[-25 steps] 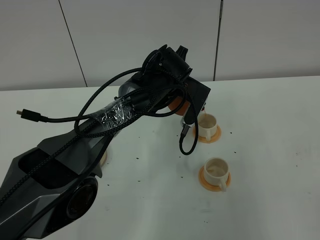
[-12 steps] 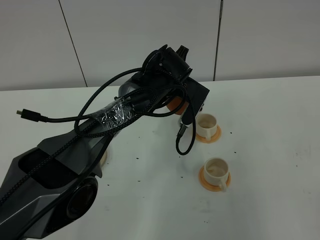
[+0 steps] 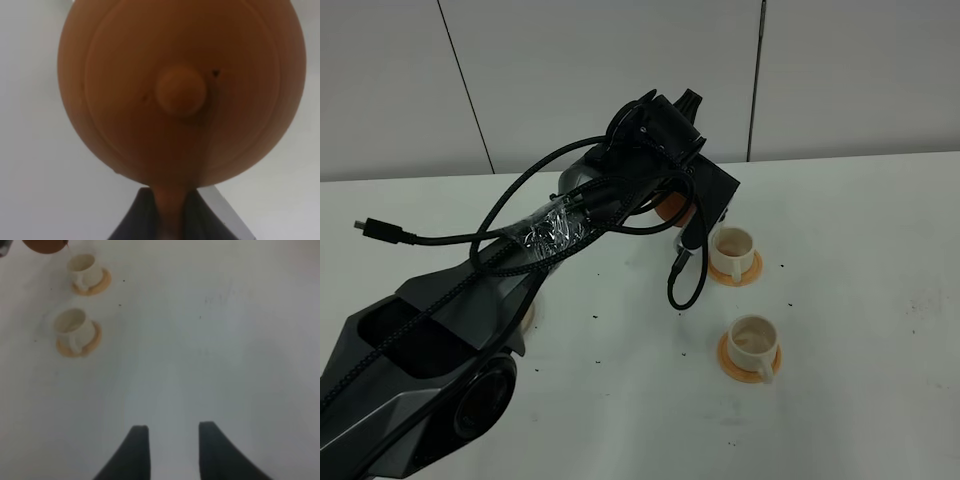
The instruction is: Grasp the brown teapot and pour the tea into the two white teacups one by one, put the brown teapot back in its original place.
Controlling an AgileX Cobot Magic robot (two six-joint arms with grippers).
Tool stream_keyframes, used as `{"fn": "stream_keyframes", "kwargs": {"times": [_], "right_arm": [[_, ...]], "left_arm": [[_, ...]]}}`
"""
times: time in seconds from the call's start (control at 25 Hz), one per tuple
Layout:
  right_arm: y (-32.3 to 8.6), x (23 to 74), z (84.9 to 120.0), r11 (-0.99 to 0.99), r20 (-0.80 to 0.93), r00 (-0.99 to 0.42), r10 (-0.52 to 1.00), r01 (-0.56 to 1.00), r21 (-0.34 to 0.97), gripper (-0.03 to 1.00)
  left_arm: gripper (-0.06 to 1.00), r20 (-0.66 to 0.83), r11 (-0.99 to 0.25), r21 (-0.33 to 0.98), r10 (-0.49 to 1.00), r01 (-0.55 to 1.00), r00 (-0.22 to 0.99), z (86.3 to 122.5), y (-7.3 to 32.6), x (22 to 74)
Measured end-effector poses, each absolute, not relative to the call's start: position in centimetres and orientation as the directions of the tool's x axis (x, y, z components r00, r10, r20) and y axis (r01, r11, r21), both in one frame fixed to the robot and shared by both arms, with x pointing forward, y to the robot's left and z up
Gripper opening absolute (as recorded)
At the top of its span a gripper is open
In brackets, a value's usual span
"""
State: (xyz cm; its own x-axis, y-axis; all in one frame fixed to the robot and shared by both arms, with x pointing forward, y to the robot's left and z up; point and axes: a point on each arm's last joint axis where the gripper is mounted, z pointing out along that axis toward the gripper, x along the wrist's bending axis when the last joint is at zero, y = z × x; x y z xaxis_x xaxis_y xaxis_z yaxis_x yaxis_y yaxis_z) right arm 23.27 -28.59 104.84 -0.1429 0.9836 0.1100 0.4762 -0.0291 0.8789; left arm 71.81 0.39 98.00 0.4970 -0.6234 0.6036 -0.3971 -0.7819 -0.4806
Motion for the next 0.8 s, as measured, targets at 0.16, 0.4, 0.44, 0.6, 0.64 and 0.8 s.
{"fn": "stream_keyframes", "kwargs": {"times": [0.16, 0.4, 0.44, 0.6, 0.64, 0.8], "right_arm": [[-28.59, 23.27, 104.84, -0.028, 0.109, -0.143, 0.984, 0.476, 0.879, 0.24], [-28.59, 23.27, 104.84, -0.028, 0.109, -0.143, 0.984, 0.476, 0.879, 0.24], [-28.59, 23.27, 104.84, -0.028, 0.109, -0.143, 0.984, 0.476, 0.879, 0.24], [-28.59, 23.27, 104.84, -0.028, 0.109, -0.143, 0.984, 0.476, 0.879, 0.24], [-28.59, 23.27, 104.84, -0.028, 0.109, -0.143, 0.984, 0.476, 0.879, 0.24], [-28.59, 23.27, 104.84, -0.028, 0.109, -0.143, 0.984, 0.476, 0.879, 0.24]], "left_arm": [[0.17, 0.602, -0.777, -0.485, -0.629, -0.402, 0.491, 98.02, 0.28, 71.77], [0.17, 0.598, -0.77, -0.496, -0.638, -0.402, 0.485, 98.06, 0.31, 71.8], [0.17, 0.596, -0.767, -0.499, -0.642, -0.405, 0.483, 98.06, 0.31, 71.8], [0.17, 0.587, -0.755, -0.509, -0.655, -0.412, 0.475, 98.06, 0.31, 71.8], [0.17, 0.587, -0.755, -0.51, -0.656, -0.413, 0.475, 98.06, 0.31, 71.8], [0.17, 0.587, -0.752, -0.511, -0.659, -0.415, 0.471, 98.08, 0.28, 71.82]]}}
